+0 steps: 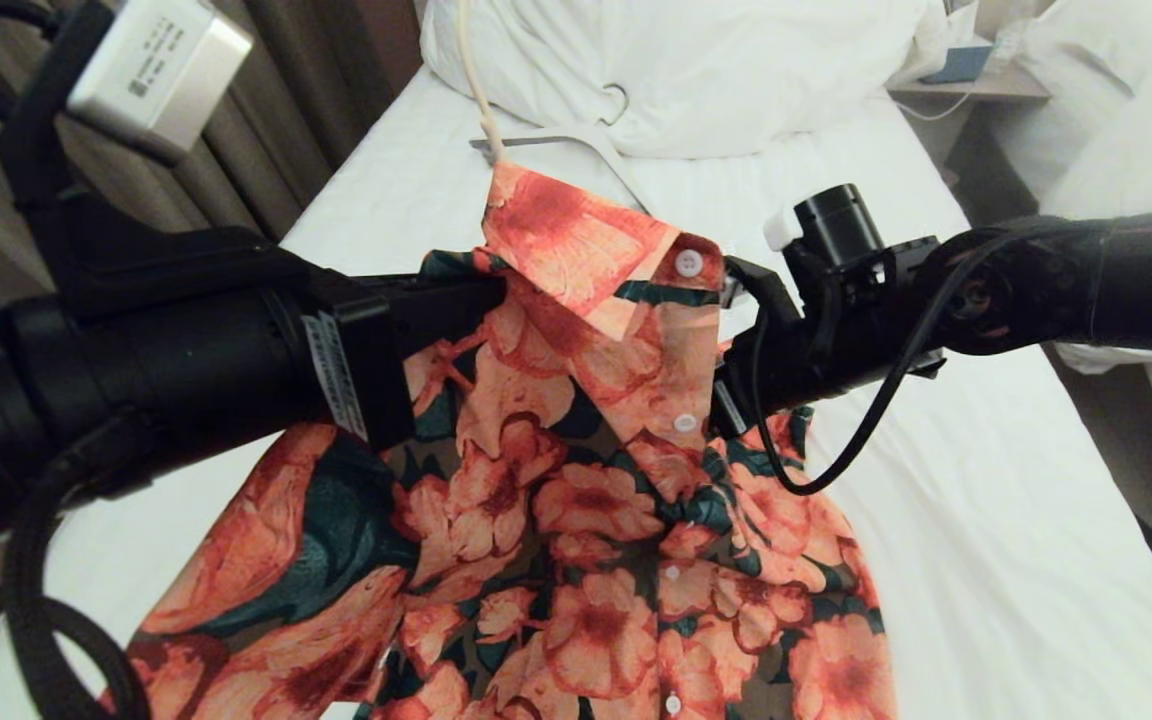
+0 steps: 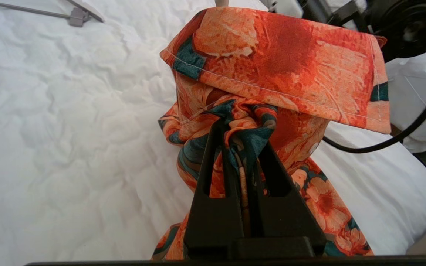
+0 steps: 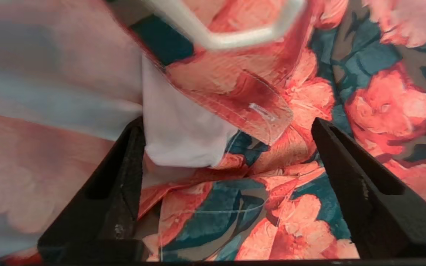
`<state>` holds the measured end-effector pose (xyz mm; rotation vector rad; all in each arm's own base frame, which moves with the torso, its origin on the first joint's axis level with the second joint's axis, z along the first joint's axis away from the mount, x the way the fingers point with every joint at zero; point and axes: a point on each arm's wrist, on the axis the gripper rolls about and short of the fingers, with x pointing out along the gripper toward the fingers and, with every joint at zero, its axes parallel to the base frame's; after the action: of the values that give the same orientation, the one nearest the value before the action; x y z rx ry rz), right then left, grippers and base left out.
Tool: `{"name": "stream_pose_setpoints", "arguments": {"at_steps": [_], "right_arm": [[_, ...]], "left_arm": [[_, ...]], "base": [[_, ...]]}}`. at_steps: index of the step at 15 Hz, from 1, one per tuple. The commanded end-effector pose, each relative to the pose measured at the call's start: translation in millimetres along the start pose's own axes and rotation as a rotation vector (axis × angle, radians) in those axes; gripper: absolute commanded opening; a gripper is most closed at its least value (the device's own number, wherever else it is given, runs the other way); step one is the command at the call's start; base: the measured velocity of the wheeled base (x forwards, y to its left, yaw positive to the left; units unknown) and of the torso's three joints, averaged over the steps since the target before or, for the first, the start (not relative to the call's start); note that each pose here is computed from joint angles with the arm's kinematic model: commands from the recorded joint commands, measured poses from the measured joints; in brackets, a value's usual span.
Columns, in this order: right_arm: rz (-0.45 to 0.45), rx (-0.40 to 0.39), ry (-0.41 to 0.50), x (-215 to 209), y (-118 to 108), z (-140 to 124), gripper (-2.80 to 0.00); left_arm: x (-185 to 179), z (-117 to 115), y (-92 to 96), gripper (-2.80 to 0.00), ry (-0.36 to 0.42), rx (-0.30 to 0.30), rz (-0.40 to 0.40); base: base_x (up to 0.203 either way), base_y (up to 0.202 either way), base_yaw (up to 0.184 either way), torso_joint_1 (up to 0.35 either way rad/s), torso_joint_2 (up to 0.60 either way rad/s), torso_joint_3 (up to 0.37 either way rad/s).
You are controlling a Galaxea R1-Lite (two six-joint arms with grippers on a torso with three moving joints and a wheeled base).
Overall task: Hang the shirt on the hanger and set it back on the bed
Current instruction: Hook the other side of the shirt onto the hanger
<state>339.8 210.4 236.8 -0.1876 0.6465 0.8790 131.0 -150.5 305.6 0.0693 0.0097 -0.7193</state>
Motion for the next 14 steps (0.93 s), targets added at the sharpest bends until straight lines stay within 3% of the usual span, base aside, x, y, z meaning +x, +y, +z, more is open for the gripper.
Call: {"name": "stream_pose_setpoints", "arguments": {"at_steps": [1, 5, 10, 14], "right_arm": [[0.018, 0.008, 0.016, 8.3, -4.0, -3.8, 0.00], [0.241, 0.013, -0.103, 12.5, -21.8, -1.8, 0.00], [0.253, 0.020, -0.106, 29.5, -28.8, -8.1, 0.00], [0.322, 0.064, -0.114, 30.1, -27.8, -8.0, 0.00]], "left_arm": [[0.5, 0.4, 0.0, -2.80, -0.002, 0.000, 0.001], [-1.0, 1.4, 0.3, -2.80, -0.008, -0.001, 0.003], [-1.4, 2.0, 0.8, -2.80, -0.011, -0.002, 0.005], [-1.0, 1.8, 0.7, -2.80, -0.010, -0.001, 0.004]], "base": [[0.000, 0.000, 0.000, 0.000, 0.00, 0.000], [0.000, 0.000, 0.000, 0.000, 0.00, 0.000], [0.000, 0.000, 0.000, 0.000, 0.00, 0.000], [0.000, 0.000, 0.000, 0.000, 0.00, 0.000]]}}
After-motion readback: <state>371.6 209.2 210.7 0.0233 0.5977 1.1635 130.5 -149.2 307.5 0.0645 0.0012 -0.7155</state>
